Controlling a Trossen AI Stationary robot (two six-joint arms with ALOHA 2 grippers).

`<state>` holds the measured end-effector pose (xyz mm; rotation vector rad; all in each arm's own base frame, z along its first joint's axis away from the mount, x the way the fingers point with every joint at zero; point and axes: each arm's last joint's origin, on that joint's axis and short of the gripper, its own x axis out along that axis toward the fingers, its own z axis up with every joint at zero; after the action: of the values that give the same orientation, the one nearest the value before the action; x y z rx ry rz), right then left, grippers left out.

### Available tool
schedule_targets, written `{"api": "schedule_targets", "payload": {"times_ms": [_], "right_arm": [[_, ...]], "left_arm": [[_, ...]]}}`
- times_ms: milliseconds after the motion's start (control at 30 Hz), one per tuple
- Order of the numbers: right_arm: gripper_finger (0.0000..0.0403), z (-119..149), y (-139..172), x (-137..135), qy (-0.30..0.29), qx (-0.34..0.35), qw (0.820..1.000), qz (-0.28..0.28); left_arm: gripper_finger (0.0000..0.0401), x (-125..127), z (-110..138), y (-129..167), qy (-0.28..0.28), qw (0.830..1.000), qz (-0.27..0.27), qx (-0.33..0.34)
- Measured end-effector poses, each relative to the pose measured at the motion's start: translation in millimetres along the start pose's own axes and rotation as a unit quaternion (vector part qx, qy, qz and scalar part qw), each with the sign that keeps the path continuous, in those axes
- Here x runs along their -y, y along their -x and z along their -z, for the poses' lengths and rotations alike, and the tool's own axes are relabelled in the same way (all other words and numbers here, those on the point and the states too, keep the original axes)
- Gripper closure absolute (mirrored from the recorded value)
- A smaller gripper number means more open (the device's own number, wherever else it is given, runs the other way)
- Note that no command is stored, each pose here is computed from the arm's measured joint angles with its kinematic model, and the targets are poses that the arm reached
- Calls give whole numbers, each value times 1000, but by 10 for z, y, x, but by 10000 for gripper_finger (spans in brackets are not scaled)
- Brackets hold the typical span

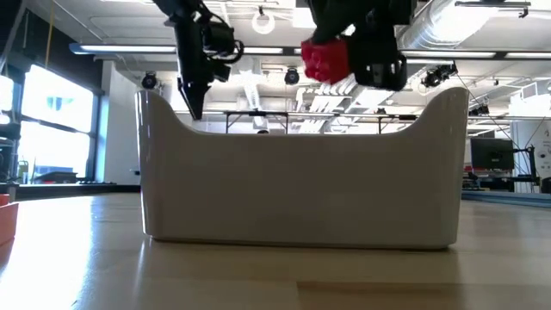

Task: Sort & place blocks by color
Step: Put the red game piece into the white bin, then put the blue game piece into the transparent bin

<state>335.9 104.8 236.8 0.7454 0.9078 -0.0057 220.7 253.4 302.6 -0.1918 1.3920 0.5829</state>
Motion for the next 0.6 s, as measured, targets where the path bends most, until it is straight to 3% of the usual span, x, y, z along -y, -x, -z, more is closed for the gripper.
{"api": "schedule_targets", "payload": {"times_ms": [300, 600], "right_arm": [[228, 122, -137, -30, 7, -14, 1000, 13], [174, 130, -127, -14, 54, -21, 998, 20]], "left_arm": [[162, 9, -136, -470, -99, 993, 21, -58], [162, 86, -215, -893, -201, 972, 63, -103]]}}
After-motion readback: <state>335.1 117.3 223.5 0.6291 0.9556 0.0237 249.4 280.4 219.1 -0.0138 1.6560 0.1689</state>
